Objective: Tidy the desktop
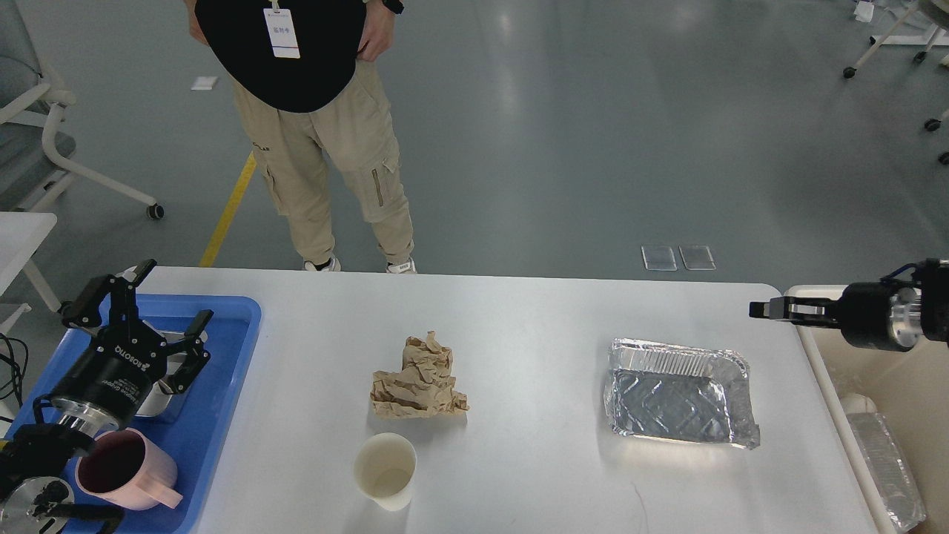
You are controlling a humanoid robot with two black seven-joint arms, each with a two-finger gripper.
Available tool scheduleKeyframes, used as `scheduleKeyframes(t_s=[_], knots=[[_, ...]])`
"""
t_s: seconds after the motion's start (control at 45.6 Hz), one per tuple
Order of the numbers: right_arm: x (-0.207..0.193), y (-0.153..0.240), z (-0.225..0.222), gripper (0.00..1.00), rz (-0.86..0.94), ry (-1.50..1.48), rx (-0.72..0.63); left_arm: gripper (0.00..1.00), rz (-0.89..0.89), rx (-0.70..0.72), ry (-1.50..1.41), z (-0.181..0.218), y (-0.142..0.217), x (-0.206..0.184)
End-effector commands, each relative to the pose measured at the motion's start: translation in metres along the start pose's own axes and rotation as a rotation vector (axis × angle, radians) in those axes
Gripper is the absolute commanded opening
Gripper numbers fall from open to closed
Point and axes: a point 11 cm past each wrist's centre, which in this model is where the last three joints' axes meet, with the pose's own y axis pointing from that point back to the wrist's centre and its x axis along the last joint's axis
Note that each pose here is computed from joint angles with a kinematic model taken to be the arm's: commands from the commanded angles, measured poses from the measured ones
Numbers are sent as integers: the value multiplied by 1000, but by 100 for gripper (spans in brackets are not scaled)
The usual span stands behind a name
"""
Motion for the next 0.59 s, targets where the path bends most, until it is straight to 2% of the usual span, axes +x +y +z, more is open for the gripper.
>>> scheduleKeyframes(t_s=[0.0, 0.022, 0.132, 0.351, 0.57], knots=[[21, 30, 20, 92, 203, -175, -8, 97, 0, 2, 0, 0, 0, 0], [22, 35, 25, 100, 248, -231, -4, 97, -1, 4, 0, -1, 0, 0], [31, 60, 42, 100, 411, -399, 4, 97, -1, 4, 0, -1, 0, 0], [54, 135, 74, 100, 678, -528, -37, 97, -1, 6, -2, -1, 1, 0], [46, 191, 105, 100, 876, -687, -71, 97, -5, 4, -1, 0, -1, -1]])
